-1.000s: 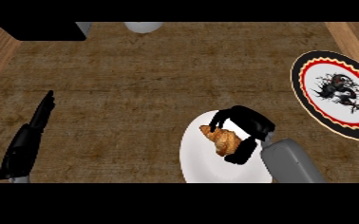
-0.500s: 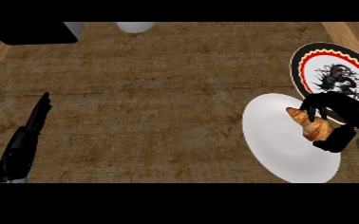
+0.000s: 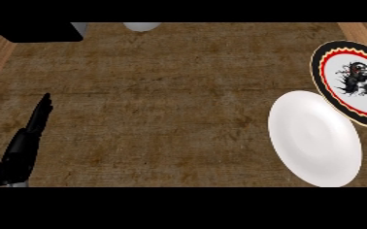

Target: Pick the croissant from the plate and place it in the plate

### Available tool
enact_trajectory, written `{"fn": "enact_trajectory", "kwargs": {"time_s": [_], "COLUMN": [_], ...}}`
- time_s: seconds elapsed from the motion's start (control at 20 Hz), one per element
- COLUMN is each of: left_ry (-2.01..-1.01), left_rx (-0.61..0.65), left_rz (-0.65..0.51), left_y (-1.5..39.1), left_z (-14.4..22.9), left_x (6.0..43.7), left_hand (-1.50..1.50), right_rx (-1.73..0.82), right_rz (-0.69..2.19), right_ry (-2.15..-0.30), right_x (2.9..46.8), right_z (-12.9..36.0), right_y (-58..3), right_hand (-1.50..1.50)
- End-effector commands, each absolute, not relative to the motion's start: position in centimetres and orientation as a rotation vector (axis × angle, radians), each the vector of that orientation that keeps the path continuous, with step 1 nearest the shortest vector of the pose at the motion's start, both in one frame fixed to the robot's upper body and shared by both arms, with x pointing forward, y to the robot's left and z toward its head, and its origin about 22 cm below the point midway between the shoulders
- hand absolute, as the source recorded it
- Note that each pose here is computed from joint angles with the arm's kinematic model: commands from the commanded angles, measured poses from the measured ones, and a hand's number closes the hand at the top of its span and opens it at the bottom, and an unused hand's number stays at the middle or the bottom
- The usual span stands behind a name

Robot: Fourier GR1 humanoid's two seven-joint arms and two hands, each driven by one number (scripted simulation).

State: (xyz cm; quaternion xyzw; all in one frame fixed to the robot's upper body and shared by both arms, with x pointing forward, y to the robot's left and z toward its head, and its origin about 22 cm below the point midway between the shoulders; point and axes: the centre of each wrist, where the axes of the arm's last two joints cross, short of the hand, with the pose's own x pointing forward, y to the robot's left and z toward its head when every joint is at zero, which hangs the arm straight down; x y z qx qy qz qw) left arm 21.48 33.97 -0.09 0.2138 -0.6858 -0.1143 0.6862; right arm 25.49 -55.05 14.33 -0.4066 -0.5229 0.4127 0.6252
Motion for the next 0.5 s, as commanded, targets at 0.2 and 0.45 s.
{"fn": "enact_trajectory", "kwargs": {"time_s": [0.2,0.45], "left_ry": [-1.538,-1.534], "left_rx": [0.460,0.441], "left_rz": [-0.294,-0.295], "left_y": [34.2,32.9], "left_z": [-0.3,-0.6], "left_x": [21.2,21.9], "left_hand": [0.00,0.00], "right_rx": [-1.147,-1.002], "right_rz": [0.799,0.811], "right_ry": [-1.543,-1.799], "right_x": [21.8,19.9], "right_z": [18.2,19.4], "right_y": [-60.1,-61.9], "right_hand": [1.50,1.50]}}
